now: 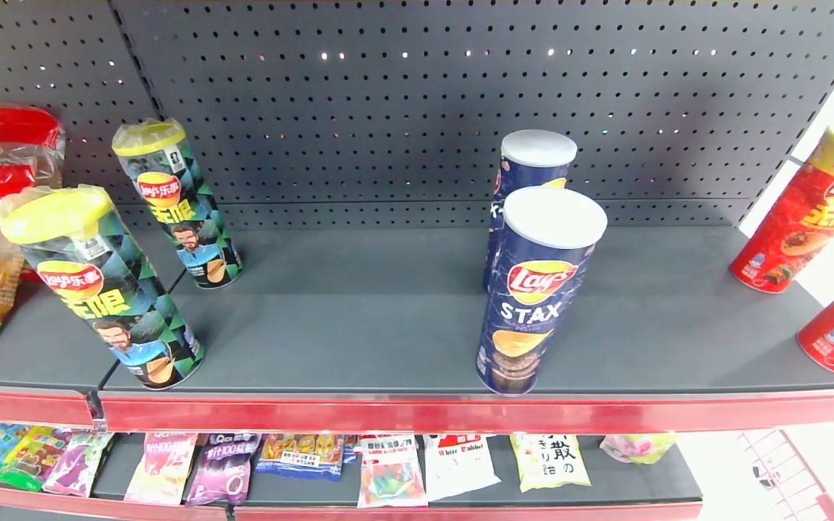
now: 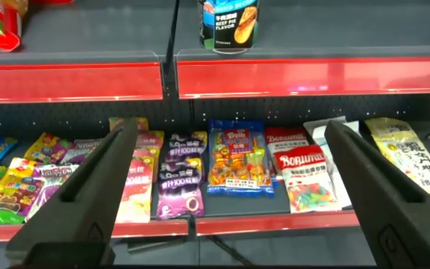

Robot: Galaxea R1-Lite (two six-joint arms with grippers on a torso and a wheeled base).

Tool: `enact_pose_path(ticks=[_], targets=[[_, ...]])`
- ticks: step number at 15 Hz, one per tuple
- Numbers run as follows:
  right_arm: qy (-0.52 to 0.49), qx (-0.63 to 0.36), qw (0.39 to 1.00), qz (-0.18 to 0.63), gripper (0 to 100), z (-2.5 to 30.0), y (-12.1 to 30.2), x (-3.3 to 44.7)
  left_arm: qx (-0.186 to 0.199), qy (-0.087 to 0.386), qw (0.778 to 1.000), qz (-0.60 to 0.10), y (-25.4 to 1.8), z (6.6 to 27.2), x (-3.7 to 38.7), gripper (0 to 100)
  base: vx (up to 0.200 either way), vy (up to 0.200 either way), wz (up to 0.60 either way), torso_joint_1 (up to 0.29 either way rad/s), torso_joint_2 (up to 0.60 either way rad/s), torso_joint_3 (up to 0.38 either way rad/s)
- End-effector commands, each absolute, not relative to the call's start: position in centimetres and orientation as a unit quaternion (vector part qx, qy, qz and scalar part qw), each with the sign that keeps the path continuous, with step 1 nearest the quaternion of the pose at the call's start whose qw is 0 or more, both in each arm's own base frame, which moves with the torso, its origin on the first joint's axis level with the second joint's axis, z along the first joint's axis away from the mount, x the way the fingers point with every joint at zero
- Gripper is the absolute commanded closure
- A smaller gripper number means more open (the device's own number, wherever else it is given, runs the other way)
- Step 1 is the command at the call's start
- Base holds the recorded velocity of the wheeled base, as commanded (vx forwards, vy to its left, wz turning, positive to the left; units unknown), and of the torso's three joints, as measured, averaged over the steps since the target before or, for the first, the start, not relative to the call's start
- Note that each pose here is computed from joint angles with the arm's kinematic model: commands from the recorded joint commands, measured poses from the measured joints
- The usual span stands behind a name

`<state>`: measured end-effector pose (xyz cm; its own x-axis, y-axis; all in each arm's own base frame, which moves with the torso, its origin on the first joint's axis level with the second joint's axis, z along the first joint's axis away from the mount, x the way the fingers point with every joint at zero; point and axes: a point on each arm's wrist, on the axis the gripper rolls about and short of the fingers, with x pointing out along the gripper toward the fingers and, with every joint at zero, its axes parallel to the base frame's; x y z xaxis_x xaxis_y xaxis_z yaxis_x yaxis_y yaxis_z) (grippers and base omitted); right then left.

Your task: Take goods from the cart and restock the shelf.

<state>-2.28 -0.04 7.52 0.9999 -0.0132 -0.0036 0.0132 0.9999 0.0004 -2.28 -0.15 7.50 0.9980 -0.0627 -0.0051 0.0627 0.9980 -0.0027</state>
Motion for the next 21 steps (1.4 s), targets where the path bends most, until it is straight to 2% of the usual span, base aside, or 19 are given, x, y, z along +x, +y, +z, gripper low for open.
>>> enact_pose_path(ticks=[1, 21], targets=[[0.002, 0.001, 1.000, -0.006, 0, 7.52, -0.04, -2.27, -0.002, 0.002, 1.000, -0.031, -0.15, 7.50, -2.28, 0, 0.000, 0.000, 0.00, 0.000, 0.00, 0.000], [0.002, 0.000, 1.000, -0.005, 0, 7.52, -0.04, -2.27, -0.002, 0.002, 1.000, -0.031, -0.15, 7.54, -2.30, 0, 0.000, 0.000, 0.00, 0.000, 0.00, 0.000]])
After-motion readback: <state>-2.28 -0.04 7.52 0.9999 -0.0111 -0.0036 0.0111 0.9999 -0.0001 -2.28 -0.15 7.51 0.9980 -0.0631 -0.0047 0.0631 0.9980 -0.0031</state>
